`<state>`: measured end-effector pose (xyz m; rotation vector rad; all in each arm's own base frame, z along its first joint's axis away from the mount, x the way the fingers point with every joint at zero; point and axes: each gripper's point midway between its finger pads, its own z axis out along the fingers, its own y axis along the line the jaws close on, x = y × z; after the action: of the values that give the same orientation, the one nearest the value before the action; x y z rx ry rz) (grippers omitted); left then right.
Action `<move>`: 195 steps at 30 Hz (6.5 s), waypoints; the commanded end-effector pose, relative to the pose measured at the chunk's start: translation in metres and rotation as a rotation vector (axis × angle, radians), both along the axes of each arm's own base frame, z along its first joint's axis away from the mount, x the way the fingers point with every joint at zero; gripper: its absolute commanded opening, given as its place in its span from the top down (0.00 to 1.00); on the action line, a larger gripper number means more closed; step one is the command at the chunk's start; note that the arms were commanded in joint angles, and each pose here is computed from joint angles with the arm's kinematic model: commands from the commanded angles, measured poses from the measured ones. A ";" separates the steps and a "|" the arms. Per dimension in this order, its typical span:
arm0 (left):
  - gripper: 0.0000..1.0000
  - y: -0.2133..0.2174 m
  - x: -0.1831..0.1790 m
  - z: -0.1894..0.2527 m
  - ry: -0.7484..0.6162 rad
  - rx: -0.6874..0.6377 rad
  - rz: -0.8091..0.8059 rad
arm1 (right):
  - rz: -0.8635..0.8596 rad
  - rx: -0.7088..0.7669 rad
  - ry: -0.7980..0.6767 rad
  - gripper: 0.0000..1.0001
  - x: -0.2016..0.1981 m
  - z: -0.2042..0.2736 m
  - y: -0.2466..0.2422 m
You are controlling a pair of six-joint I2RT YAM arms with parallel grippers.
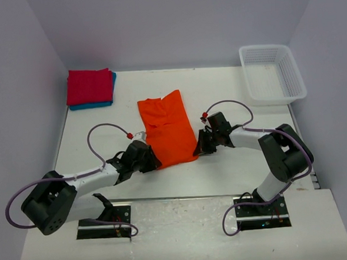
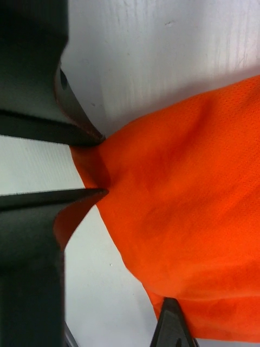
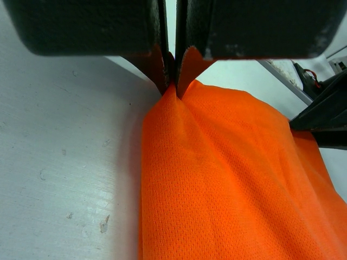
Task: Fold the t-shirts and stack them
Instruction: Grab one side of the 2/3 rectangular tshirt with both arms, then fold the long partially folded tshirt into a neat square, then smooth out wrinkles on the folded tshirt
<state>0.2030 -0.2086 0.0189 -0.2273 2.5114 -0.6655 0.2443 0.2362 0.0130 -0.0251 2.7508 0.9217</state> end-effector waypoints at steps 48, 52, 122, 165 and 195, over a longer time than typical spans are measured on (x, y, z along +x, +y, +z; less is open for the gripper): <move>1.00 -0.011 -0.067 0.113 -0.104 -0.114 -0.206 | -0.050 -0.164 -0.285 1.00 -0.093 0.102 -0.043; 1.00 -0.025 -0.052 0.131 -0.148 -0.103 -0.223 | -0.059 -0.182 -0.304 1.00 -0.079 0.114 -0.036; 1.00 -0.044 0.291 0.076 -0.281 0.105 -0.220 | 0.015 -0.141 -0.067 1.00 0.172 0.065 0.021; 1.00 -0.034 0.253 0.152 -0.397 0.068 -0.214 | -0.045 -0.302 -0.128 1.00 0.088 0.083 -0.016; 1.00 -0.041 0.166 0.022 -0.129 0.144 -0.277 | -0.218 -0.523 0.044 1.00 0.164 0.049 -0.067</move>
<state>0.3648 -0.2498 0.0521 0.2136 2.4826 -0.5802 0.3996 0.1805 0.0427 0.1456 2.9110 0.1921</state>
